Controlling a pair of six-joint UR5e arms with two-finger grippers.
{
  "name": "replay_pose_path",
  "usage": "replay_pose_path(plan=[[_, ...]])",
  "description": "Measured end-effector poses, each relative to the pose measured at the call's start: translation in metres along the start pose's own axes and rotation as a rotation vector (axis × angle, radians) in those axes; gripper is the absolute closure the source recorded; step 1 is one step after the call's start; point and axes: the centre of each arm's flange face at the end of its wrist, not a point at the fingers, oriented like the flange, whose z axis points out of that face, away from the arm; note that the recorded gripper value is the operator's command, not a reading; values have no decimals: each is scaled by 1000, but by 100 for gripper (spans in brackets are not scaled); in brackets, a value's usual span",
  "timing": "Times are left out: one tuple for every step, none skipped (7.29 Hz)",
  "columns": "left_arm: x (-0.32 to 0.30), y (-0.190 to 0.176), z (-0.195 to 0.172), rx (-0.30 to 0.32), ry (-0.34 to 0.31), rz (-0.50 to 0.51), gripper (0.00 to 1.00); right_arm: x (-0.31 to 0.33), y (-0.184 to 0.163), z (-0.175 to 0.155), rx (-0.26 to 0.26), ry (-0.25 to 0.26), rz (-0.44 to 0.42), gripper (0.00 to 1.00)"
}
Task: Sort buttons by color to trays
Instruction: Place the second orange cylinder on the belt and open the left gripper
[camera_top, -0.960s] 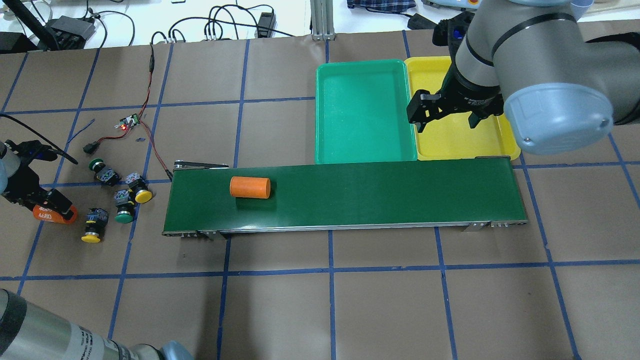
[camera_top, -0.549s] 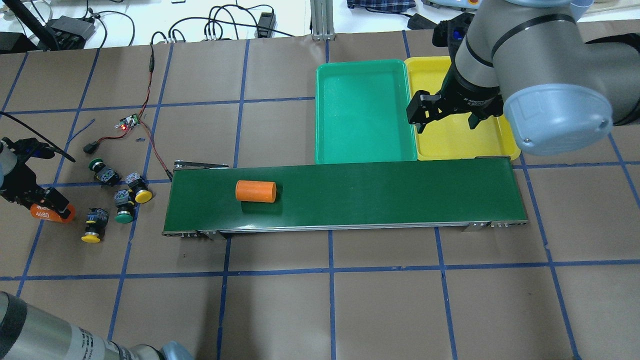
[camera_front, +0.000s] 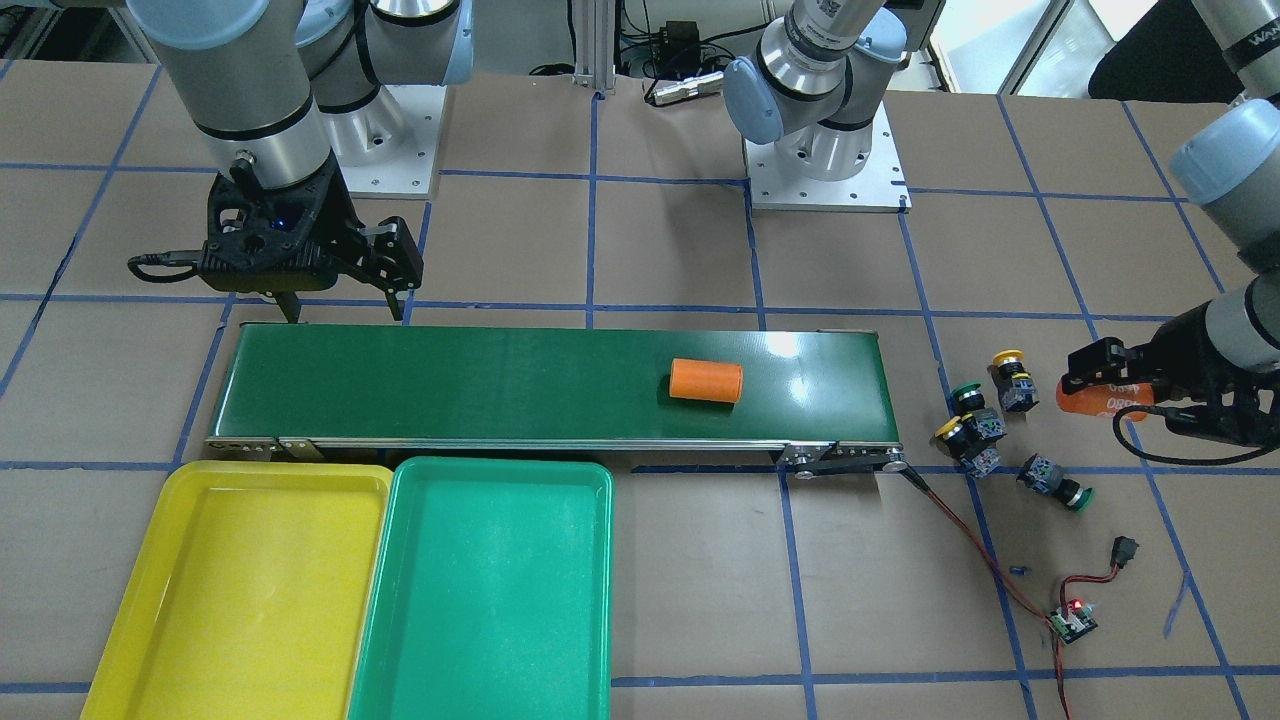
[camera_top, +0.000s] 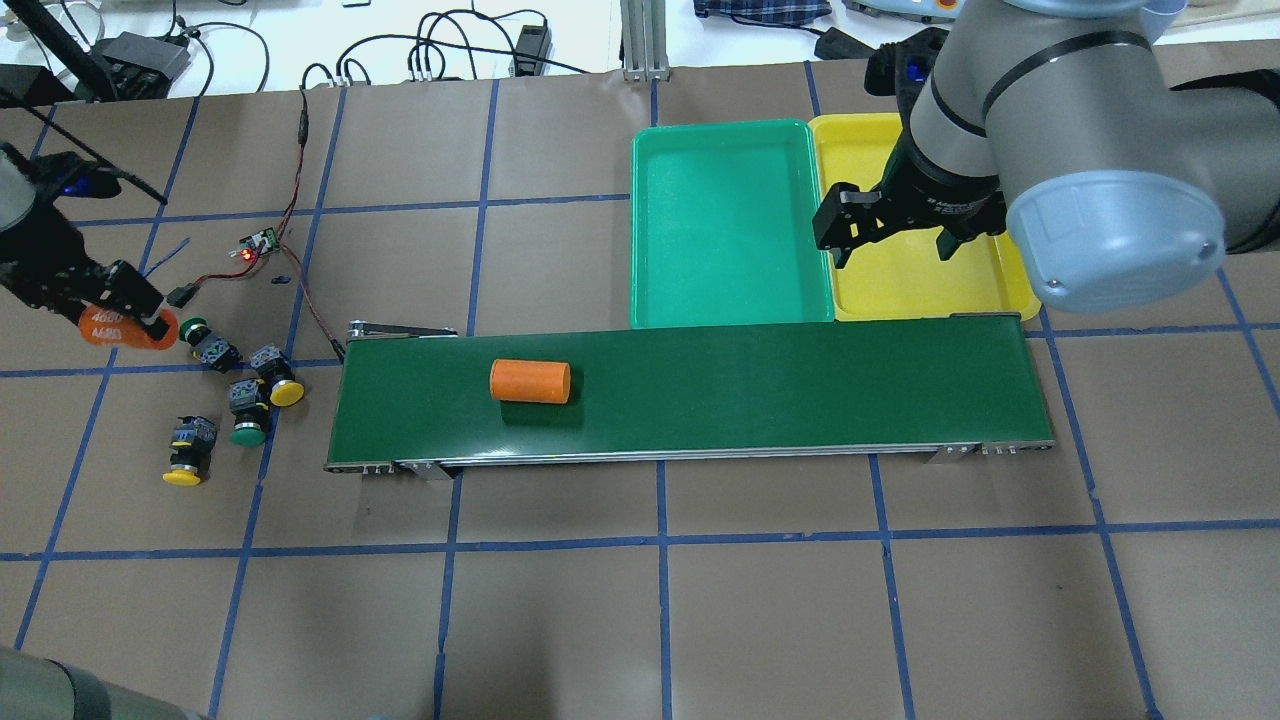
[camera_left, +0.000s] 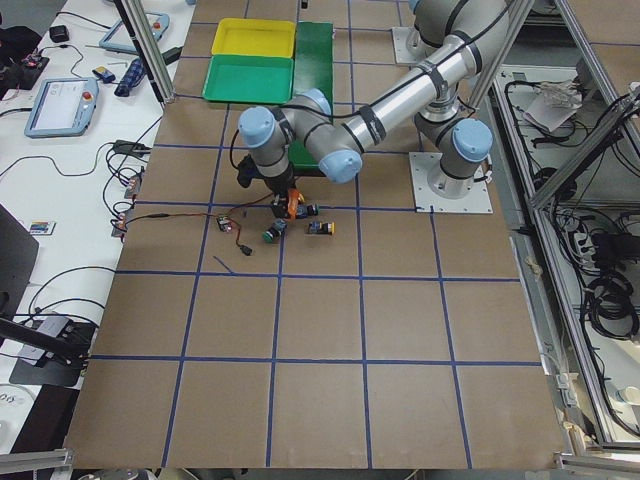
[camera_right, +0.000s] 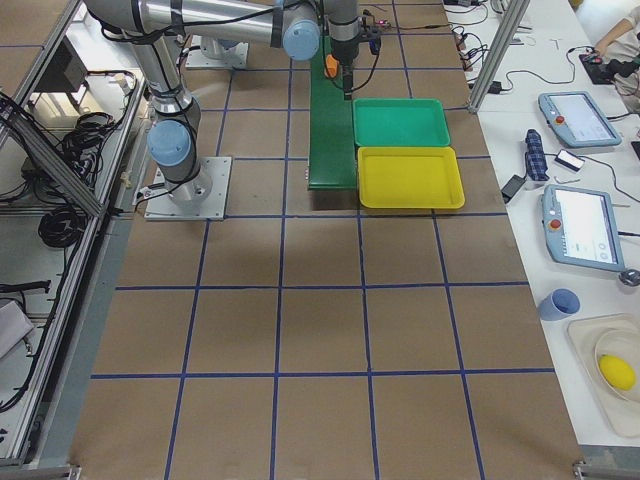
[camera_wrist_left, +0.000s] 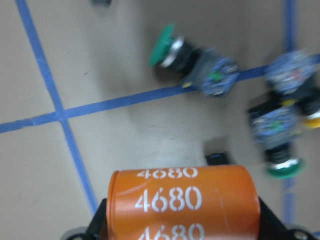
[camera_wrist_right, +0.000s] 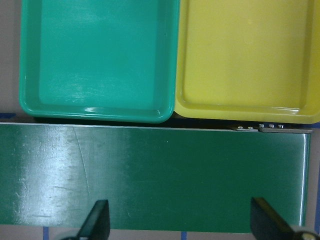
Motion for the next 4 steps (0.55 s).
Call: replay_pose_path(plan=[[48,-11,-9,-2,16,-43,100,0,0,0,-1,0,0,0],[93,-19,-8,-14,18,-75,100,0,0,0,-1,0,1,0],[135,-25,3,-37,15,-101,100,0,0,0,-1,0,1,0],[163,-26,18,-61,12,-111,100,0,0,1,-2,0,1,0]])
